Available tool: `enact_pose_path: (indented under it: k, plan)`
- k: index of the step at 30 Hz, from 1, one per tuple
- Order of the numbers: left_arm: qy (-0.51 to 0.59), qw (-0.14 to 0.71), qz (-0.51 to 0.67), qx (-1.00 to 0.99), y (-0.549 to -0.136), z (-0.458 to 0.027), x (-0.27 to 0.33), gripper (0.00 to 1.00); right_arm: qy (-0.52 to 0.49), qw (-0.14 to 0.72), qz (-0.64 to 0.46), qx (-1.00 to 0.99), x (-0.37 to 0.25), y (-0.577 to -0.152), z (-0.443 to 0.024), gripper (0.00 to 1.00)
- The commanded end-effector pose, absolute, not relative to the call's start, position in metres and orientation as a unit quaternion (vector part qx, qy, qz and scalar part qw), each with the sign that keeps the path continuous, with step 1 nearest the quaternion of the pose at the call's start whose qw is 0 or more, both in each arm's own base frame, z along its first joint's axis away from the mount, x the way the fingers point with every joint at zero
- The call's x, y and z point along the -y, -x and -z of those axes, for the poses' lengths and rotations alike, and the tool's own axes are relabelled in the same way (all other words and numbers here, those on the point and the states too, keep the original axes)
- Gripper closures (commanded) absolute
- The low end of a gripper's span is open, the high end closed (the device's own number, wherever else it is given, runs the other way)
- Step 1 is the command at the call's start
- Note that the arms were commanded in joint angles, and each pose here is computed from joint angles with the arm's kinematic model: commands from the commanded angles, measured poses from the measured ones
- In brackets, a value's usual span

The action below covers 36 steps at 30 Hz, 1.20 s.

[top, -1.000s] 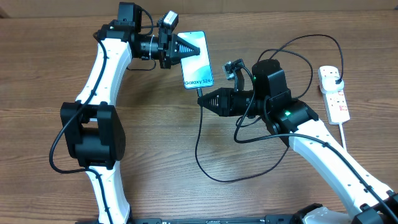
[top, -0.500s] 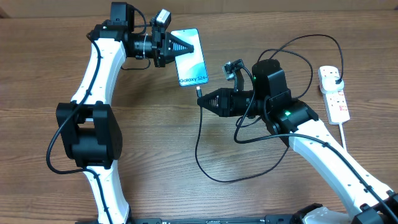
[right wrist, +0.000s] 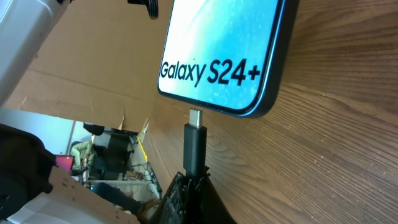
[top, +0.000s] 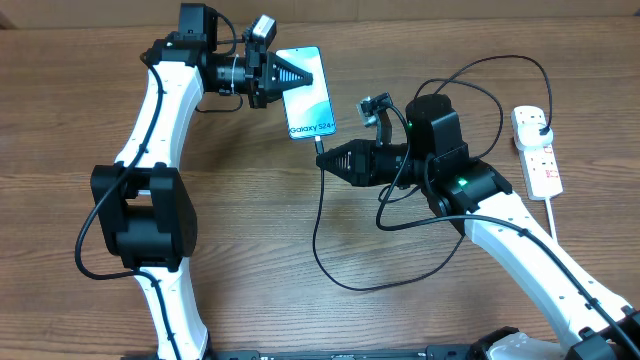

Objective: Plug charger to phone and switch on socket
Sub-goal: 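Push the plug into the phone port while the left gripper holds the phone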

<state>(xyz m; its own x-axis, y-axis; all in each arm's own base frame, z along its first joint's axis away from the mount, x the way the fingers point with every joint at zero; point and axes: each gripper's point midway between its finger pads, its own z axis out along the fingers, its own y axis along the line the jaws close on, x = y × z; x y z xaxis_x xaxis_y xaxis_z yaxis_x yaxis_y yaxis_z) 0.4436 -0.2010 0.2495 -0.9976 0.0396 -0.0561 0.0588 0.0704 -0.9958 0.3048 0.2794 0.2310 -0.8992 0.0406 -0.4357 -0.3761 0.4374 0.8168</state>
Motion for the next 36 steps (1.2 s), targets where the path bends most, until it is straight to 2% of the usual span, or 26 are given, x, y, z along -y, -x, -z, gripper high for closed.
enact_pose_path:
  k: [1,36]
  plan:
    - [-0.052,0.010,0.695,-0.717,-0.439,-0.266,0.204,0.96,0.109,0.209,-0.524,-0.818,-0.278,-0.302,-0.240,0.96]
    - [-0.052,-0.008,0.695,-0.717,-0.434,-0.266,0.216,0.96,0.105,0.205,-0.524,-0.820,-0.278,-0.301,-0.239,0.96]
